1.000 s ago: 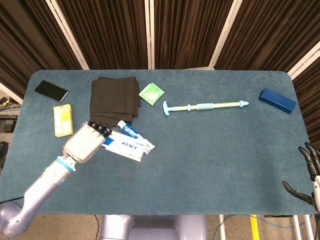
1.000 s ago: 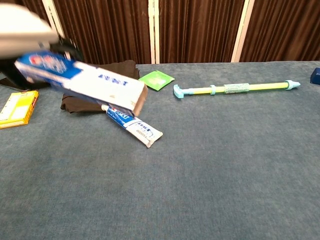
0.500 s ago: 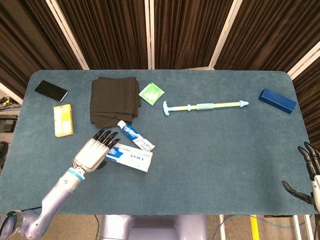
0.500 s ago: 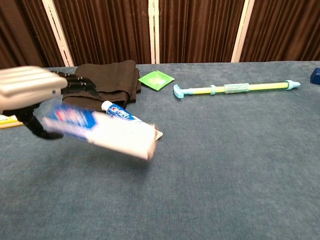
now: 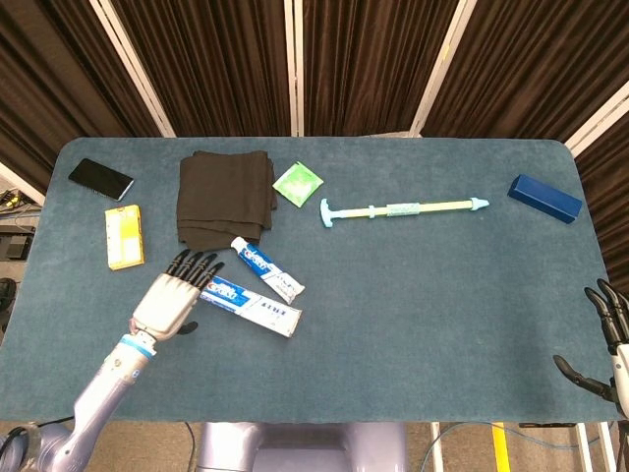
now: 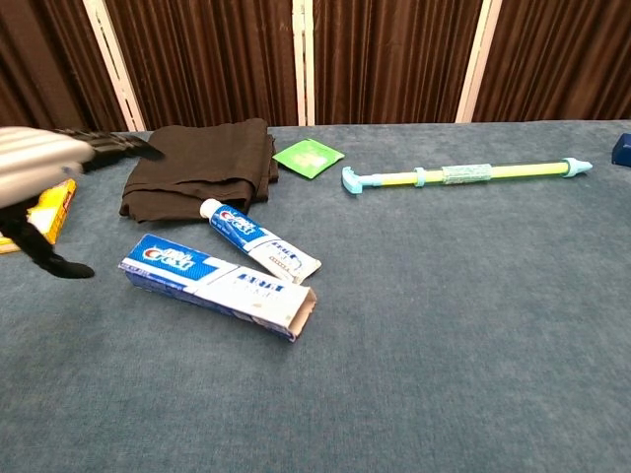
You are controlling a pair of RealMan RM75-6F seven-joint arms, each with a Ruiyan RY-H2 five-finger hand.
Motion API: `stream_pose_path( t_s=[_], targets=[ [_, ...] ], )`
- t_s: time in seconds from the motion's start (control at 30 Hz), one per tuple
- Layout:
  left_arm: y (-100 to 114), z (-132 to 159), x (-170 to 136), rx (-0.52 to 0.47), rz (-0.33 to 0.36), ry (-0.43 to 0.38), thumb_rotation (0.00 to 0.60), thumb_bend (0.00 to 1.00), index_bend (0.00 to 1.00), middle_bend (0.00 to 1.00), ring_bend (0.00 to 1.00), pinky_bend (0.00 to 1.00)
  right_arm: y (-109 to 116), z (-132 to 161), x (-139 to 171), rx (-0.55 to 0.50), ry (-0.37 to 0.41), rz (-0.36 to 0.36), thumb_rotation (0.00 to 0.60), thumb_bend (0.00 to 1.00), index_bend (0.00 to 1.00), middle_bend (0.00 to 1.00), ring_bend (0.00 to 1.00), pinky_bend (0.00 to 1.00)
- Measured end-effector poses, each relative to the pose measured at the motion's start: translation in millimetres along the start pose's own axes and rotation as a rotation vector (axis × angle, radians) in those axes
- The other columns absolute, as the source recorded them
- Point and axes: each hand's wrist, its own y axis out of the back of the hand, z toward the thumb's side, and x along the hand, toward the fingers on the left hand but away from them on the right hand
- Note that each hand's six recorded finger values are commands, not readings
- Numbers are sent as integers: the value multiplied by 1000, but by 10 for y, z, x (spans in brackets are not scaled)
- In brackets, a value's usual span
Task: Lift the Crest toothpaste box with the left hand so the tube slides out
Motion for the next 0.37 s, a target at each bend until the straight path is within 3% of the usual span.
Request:
stream_pose_path(
  t_s=[0.23, 0.37],
  targets=[
    [55, -301, -443, -29, 189, 119, 600, 106, 0, 0, 0, 0, -38, -25, -11, 17, -12, 7, 600, 78, 76, 0, 0, 0],
    [-7, -449, -736, -26, 253, 176, 600, 106, 0, 0, 0, 0, -60, -31, -20, 24, -14, 15, 600, 78, 76, 0, 0, 0]
  ],
)
